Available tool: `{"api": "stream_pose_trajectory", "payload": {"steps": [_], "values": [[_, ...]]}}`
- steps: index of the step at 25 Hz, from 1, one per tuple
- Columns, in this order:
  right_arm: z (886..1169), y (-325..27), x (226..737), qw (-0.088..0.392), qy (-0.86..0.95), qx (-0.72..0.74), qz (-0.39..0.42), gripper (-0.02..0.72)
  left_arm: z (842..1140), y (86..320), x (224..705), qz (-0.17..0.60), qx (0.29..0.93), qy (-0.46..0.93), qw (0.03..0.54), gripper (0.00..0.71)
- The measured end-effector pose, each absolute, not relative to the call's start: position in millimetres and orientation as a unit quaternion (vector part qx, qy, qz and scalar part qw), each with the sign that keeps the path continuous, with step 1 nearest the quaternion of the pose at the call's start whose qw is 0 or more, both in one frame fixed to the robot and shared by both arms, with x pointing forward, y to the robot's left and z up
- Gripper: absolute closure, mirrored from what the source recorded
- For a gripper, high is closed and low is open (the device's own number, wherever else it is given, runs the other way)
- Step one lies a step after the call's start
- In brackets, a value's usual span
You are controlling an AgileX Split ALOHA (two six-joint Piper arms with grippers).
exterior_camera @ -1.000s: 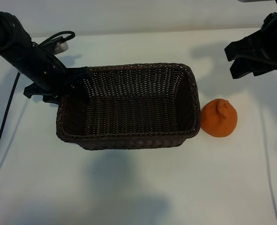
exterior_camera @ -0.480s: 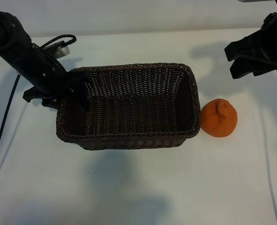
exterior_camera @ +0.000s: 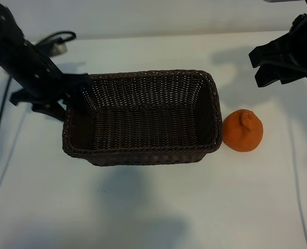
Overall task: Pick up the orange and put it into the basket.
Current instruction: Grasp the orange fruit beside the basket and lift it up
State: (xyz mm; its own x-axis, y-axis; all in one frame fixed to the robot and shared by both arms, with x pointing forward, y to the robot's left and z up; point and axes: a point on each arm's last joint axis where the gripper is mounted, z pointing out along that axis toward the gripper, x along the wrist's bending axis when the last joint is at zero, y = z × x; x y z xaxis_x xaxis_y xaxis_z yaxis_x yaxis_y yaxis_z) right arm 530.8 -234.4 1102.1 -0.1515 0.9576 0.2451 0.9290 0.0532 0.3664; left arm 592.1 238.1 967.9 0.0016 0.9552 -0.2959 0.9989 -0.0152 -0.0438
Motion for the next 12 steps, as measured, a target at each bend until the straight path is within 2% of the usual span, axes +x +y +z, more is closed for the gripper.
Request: {"api": "stream_pose_trajectory", "payload": {"steps": [8,12], "values": [[1102.1,-234.4,530.8,0.032,0.725,0.651,0.224,0.282,1045.8,240.3,566.6,-0.097,0.730,0.666,0.121,0.209],[1102.1,-234.4,530.8,0.032,0.725,0.651,0.224,0.282,1066.0,242.0,557.5,-0.075,0.734,0.661,0.139,0.209]]}}
